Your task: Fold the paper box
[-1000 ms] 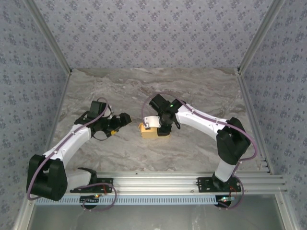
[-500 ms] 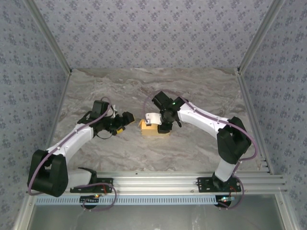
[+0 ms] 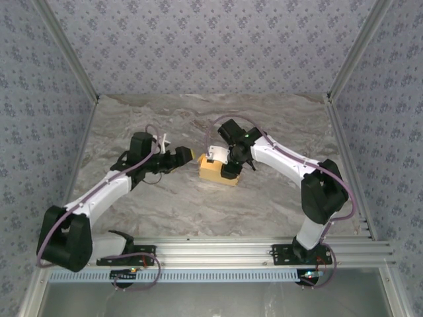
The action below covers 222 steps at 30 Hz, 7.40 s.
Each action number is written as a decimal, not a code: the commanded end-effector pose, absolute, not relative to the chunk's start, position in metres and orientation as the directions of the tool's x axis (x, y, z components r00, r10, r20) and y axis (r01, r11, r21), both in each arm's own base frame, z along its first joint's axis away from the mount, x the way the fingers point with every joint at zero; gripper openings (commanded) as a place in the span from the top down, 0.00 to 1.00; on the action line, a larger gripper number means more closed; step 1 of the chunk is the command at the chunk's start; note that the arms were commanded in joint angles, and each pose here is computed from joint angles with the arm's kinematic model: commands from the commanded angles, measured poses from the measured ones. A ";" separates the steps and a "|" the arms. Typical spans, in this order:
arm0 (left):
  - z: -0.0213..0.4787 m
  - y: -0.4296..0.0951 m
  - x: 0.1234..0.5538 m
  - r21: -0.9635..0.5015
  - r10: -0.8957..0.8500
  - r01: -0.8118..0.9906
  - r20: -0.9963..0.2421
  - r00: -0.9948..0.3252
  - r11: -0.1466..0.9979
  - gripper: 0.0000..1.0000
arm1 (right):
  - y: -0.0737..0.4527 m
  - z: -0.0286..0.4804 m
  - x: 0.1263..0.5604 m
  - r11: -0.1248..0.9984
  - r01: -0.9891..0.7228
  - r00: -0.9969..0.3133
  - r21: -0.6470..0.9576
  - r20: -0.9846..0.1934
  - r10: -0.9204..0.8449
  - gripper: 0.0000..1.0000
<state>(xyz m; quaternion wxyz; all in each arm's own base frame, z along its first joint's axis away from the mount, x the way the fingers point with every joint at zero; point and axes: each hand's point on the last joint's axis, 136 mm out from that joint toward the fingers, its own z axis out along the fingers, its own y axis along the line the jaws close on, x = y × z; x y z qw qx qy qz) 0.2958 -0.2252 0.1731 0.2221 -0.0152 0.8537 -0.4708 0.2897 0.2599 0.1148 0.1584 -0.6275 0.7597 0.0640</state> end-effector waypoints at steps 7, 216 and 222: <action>0.201 -0.255 0.333 -0.842 -0.233 0.309 -0.441 -0.867 0.443 0.13 | 0.264 0.119 0.280 0.225 -0.974 -0.204 -0.020 -0.348 -0.915 0.56; 0.109 -0.262 0.234 0.237 0.357 0.930 -0.925 0.128 0.280 0.46 | 0.231 0.014 0.267 -0.191 -0.965 0.197 -0.178 -0.015 -0.980 0.56; 0.130 -0.258 0.231 0.226 0.285 0.928 -0.948 0.140 0.296 0.44 | 0.233 0.017 0.266 -0.182 -0.969 0.191 -0.165 -0.040 -0.981 0.56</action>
